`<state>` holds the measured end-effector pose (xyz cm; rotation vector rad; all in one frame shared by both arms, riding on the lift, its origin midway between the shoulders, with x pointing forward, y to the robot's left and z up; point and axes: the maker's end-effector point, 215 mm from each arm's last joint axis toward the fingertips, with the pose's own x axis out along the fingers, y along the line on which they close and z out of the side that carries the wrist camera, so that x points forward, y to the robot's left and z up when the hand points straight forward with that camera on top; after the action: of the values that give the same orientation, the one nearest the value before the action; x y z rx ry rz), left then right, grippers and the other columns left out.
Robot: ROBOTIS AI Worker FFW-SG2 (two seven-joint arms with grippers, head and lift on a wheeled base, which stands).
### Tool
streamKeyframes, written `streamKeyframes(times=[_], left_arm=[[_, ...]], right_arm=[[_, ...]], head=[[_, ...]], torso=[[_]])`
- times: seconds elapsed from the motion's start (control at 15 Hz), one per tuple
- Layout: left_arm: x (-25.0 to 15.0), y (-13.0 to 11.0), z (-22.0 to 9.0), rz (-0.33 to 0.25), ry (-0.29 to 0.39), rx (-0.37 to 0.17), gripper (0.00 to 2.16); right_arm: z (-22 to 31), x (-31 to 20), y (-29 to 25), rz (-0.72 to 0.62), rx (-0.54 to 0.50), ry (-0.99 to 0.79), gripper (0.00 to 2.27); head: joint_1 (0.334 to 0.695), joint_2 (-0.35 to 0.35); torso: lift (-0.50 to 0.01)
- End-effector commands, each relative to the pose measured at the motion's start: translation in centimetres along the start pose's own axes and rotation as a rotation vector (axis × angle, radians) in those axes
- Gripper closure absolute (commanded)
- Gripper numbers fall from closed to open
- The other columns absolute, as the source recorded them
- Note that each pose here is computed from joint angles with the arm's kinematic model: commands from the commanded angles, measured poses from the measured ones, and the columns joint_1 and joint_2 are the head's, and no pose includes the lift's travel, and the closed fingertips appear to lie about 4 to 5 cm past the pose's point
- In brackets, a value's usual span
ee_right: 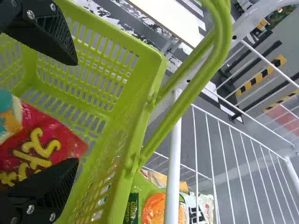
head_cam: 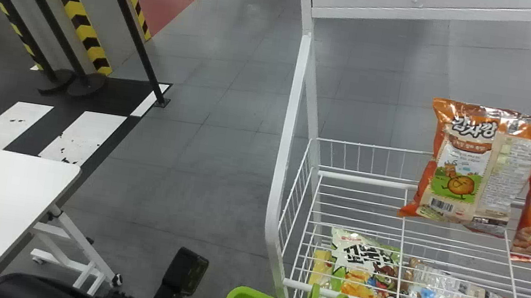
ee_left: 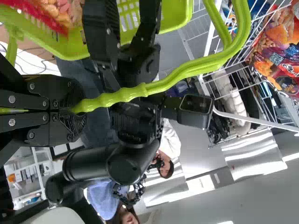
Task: Hold basket handle with left hand then pick Jagalchi snack with right hand and place into basket
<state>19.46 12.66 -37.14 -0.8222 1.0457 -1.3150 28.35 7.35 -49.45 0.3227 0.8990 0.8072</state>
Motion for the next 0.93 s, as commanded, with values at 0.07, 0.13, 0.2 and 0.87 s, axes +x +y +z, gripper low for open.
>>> streamKeyframes(times=[0.07,0.13,0.2,0.87], left_arm=[[-0.2,-0.2,0.2,-0.004,-0.005,0.003,2.15],[-0.3,-0.2,0.2,-0.003,-0.006,0.001,2.15],[-0.4,-0.1,0.2,-0.002,-0.008,0.002,2.15],[-0.6,0.2,-0.6,0.003,-0.019,-0.021,2.15]], right_arm=[[2.5,-2.8,0.5,-0.005,-0.008,-0.064,0.07],[3.0,-4.4,0.3,-0.022,-0.011,-0.073,0.07],[3.4,-6.3,-0.3,-0.048,-0.009,-0.076,0.07],[10.2,-17.9,-10.0,-0.273,-0.085,-0.425,0.09]], head=[[0.695,0.350],[0.695,0.350],[0.695,0.350],[0.695,0.123]], torso=[[-0.009],[-0.009],[-0.009],[-0.009]])
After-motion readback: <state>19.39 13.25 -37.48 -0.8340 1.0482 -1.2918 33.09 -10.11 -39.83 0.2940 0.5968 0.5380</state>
